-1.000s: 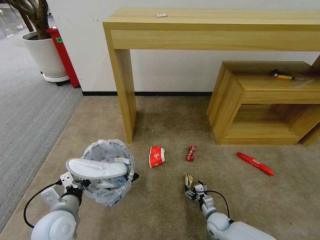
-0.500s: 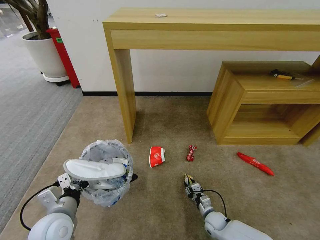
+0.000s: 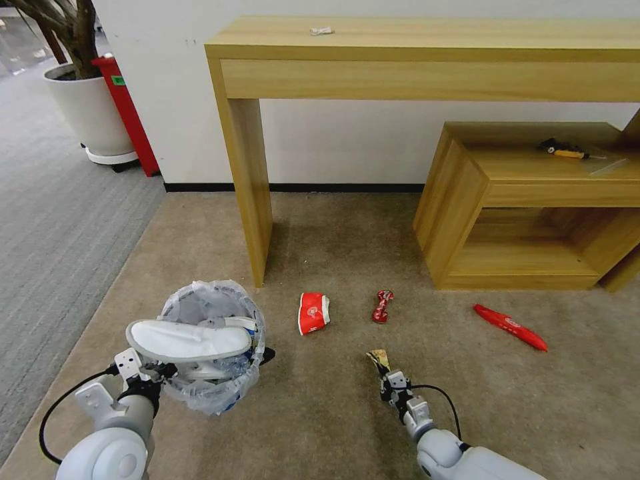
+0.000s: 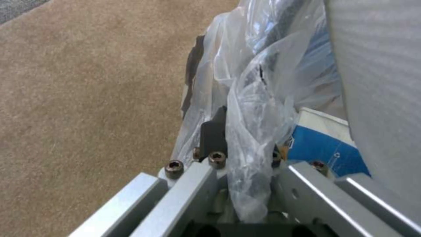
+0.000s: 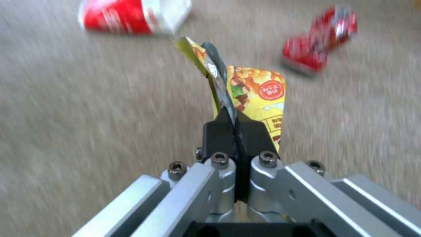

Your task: Pick up the trash bin and place the garbage on the floor into it.

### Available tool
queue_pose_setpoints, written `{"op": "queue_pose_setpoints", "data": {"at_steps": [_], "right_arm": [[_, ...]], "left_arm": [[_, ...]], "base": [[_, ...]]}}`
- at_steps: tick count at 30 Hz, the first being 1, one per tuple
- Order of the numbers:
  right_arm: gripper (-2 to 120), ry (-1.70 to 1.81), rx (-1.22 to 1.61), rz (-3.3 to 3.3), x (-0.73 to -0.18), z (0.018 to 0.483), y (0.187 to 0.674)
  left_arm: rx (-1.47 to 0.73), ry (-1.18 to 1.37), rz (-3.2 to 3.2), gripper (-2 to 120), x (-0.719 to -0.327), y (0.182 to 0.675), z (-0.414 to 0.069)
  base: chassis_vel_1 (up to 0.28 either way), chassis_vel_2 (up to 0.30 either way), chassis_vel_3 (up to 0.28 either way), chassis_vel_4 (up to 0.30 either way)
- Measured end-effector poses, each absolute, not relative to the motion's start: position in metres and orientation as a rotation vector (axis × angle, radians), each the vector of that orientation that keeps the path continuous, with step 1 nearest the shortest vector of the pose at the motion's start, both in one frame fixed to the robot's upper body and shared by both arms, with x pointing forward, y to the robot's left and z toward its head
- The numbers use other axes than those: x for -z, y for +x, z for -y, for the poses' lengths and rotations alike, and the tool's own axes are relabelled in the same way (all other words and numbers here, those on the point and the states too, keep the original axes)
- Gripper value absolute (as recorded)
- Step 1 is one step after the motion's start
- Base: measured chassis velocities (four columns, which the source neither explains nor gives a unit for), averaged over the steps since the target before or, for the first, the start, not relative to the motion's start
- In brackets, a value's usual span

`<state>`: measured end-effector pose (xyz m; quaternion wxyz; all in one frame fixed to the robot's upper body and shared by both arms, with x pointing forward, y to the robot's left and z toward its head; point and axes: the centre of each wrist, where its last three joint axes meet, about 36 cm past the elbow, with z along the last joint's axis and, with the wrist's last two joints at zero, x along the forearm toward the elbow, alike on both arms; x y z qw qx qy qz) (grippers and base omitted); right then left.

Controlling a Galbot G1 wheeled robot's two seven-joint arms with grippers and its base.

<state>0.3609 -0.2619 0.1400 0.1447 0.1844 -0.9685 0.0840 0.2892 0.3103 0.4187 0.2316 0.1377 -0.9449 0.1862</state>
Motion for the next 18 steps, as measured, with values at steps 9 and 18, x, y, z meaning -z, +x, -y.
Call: {"op": "queue_pose_setpoints", "data": {"at_steps": [9,18], "right_arm": [[0,0.868,-0.089,2.983,-0.189,0.276,0.389],[0,1.289,-0.007,3.047,-0.264,0.280,0.451]], "left_arm": [[-0.498,0.397,2.592,0,-0.414,0.291,-0.315],[-0.498,0.406,2.593,0,-0.414,0.291,-0.313]], "base": [[0.000,0.000,0.000,0.000],[0.000,0.000,0.000,0.000]]}}
